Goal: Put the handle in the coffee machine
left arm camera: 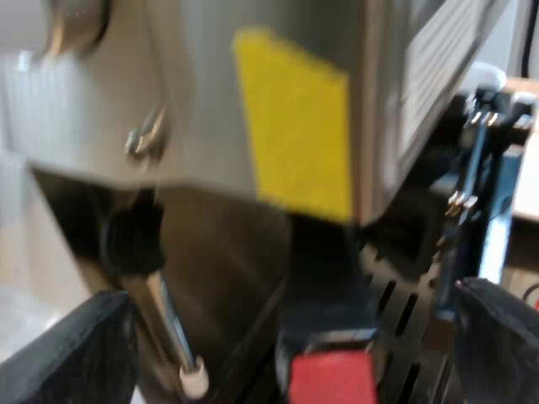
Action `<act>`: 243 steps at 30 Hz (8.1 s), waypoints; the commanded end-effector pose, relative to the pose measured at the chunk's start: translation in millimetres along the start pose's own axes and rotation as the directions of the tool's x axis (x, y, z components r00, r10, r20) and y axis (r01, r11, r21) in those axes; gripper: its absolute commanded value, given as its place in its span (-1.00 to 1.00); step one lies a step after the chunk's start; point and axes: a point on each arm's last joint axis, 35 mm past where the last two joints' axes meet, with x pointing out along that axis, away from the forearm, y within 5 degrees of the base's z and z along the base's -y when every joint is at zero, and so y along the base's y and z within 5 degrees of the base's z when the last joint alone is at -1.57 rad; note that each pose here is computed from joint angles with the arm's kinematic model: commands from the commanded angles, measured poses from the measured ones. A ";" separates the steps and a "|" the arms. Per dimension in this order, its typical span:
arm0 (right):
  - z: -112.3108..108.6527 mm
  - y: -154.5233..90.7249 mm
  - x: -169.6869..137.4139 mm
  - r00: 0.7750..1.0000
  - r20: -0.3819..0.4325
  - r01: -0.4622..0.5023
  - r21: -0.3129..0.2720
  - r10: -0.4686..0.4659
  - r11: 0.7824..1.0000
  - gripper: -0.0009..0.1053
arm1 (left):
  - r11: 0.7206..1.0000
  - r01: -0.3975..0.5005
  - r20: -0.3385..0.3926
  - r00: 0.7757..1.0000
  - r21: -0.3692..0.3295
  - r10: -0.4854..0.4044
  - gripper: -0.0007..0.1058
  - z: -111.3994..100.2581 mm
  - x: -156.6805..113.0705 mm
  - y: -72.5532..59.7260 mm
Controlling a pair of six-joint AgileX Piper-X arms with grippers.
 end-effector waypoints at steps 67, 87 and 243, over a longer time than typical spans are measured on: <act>19.2 -9.2 5.1 0.996 0.073 0.036 0.084 -0.042 0.996 -0.32 | 0.994 -0.051 -0.031 0.998 -0.100 0.048 -0.97 -30.1 -1.0 28.2; 19.2 -9.2 5.1 0.996 0.073 0.036 0.084 -0.042 0.996 -0.32 | 0.980 0.038 -0.035 0.998 -0.194 -0.045 -0.97 -23.2 -8.0 -2.5; 194.4 -127.0 -137.5 0.656 -0.363 -0.725 -0.061 0.662 0.686 0.46 | 0.964 0.146 -0.307 0.928 -0.224 -0.212 -0.97 19.6 45.0 -53.1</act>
